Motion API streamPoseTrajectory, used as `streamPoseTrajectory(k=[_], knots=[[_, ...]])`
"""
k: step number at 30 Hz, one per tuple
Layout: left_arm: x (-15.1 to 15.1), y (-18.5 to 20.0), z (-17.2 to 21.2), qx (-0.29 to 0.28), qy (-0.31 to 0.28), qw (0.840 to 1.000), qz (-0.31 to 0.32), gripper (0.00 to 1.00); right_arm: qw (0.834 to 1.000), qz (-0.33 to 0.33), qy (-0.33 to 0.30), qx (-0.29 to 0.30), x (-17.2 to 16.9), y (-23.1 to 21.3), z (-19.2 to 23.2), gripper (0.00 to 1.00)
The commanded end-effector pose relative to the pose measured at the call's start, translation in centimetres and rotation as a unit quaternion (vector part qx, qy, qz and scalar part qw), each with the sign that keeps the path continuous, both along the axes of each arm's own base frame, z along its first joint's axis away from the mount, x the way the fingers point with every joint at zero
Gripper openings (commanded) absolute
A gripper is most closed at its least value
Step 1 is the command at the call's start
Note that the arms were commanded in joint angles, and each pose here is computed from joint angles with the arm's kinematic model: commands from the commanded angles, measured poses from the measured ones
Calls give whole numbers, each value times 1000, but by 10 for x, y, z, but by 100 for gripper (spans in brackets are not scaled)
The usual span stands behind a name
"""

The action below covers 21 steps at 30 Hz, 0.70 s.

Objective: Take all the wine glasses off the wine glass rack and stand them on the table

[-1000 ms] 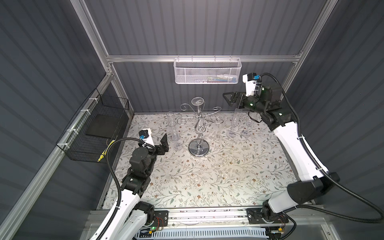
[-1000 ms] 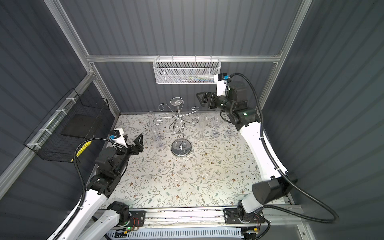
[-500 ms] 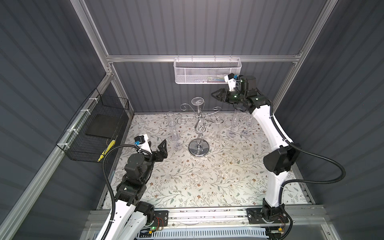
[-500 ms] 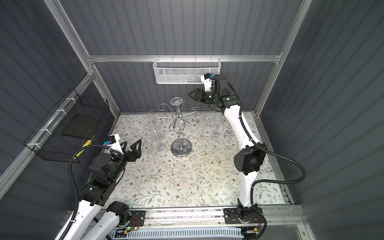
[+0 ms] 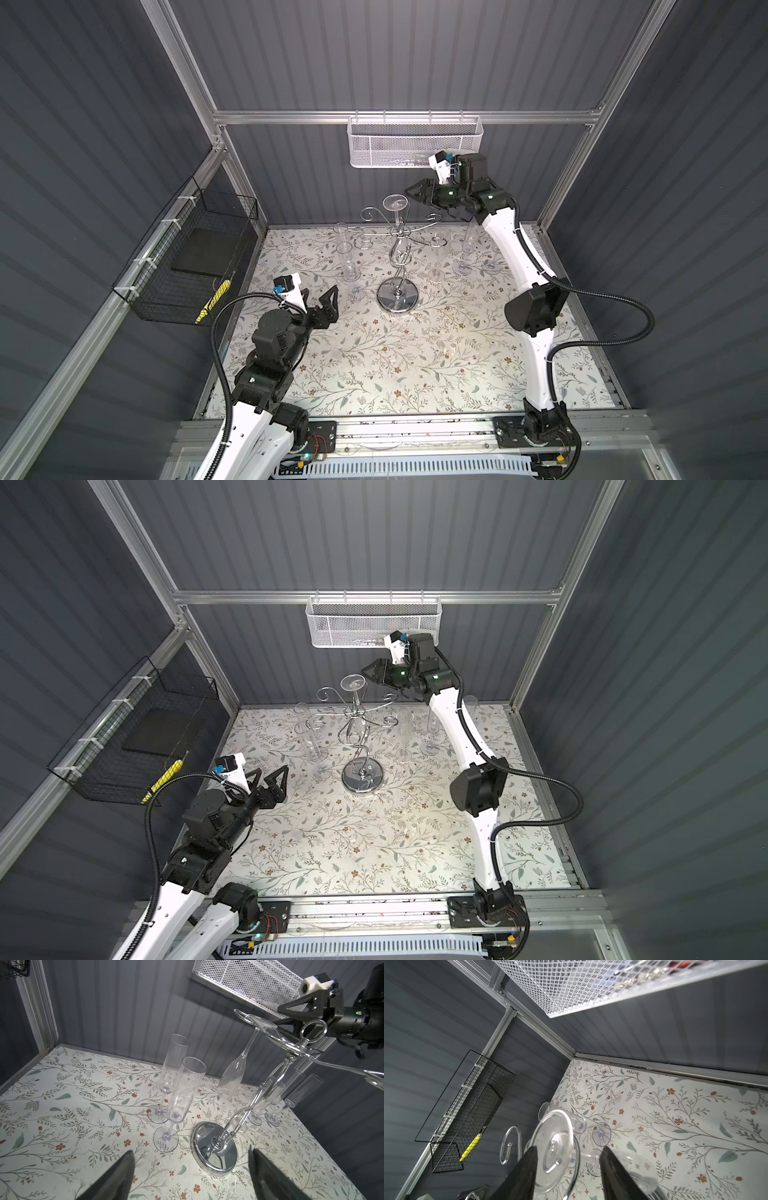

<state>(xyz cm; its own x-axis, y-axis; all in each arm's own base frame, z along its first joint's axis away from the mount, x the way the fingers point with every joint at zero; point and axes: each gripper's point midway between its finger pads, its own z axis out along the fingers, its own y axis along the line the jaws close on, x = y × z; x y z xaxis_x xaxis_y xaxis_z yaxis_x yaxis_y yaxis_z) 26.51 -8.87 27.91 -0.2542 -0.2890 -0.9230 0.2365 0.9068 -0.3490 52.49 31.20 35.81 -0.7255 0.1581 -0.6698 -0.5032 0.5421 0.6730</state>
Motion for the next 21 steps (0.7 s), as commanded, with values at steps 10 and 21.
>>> streamPoseTrajectory(k=[10,21], knots=[[-13,-49,31,-27,-19,988,-148,86,1000,10,-15,26,5,18,8,50],[-23,-73,45,-35,-12,973,-226,84,999,19,-15,41,11,28,4,43]])
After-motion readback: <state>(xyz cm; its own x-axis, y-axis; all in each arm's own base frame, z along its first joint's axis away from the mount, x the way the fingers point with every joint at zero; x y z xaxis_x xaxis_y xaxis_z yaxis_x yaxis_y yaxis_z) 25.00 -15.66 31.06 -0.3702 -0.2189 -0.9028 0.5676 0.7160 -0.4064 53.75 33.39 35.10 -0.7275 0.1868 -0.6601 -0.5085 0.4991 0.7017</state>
